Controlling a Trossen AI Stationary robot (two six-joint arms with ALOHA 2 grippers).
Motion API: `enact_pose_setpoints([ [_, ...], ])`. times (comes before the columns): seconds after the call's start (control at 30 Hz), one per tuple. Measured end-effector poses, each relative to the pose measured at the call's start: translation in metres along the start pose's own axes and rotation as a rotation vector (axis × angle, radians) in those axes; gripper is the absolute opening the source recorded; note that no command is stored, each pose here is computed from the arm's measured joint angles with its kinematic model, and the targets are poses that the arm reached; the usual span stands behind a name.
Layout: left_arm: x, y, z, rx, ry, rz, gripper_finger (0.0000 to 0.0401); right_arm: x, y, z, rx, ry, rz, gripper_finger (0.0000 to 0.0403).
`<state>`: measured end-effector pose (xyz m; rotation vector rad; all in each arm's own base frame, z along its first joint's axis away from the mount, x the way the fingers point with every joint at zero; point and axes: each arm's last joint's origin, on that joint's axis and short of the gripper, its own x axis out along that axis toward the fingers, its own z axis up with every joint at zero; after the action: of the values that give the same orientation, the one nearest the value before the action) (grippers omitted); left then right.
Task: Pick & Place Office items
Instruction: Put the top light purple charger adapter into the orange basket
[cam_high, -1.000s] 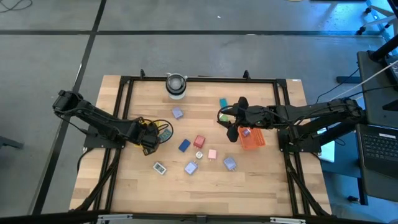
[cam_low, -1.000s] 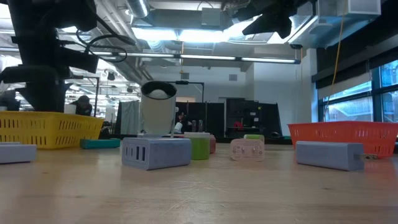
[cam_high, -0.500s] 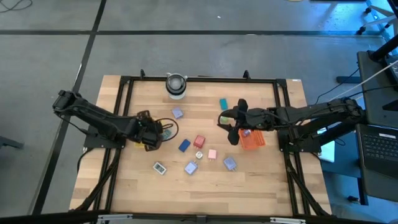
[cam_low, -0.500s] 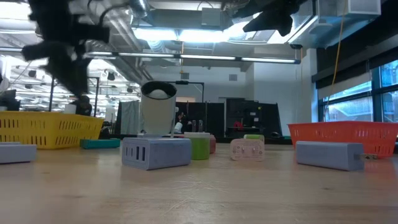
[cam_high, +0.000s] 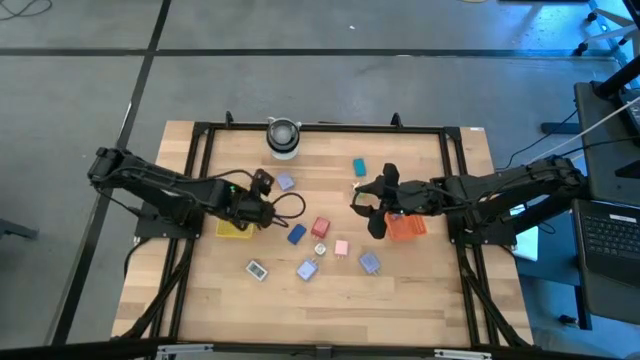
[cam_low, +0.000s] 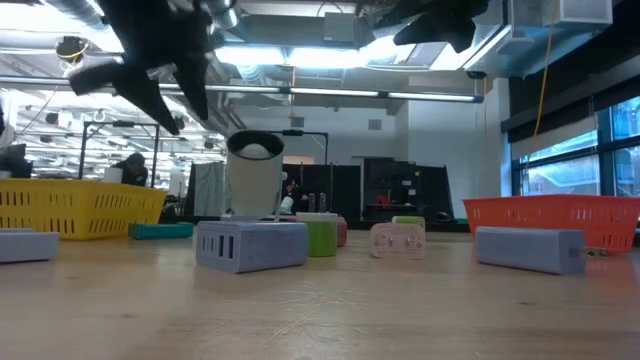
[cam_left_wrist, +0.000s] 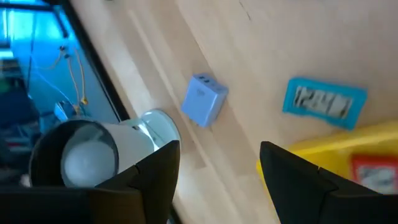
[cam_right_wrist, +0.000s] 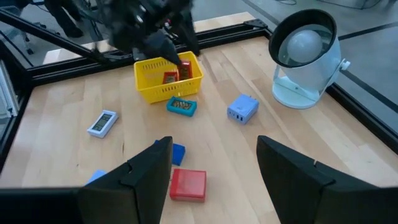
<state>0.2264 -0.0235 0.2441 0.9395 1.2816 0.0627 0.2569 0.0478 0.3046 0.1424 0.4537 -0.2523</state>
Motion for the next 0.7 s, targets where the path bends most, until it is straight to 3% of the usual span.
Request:
enact_pose_setpoints([
  [0.33, 0.06, 0.009, 0.007, 0.173, 0.178, -0.079, 0.0218, -0.003, 0.005, -0.002, -0.011, -0.002, -0.003, 0.0233],
  [0.5, 0.08, 0.019, 0.008, 0.15, 0.229, -0.117, 0.0224, -0.004, 0.009, -0.004, -0.02, 0.004, 0.008, 0.0233],
  [0.7, 0.084, 0.043, 0.02, 0.075, 0.179, -0.092, 0.0237, -0.005, 0.011, -0.004, -0.032, -0.001, 0.001, 0.0233],
])
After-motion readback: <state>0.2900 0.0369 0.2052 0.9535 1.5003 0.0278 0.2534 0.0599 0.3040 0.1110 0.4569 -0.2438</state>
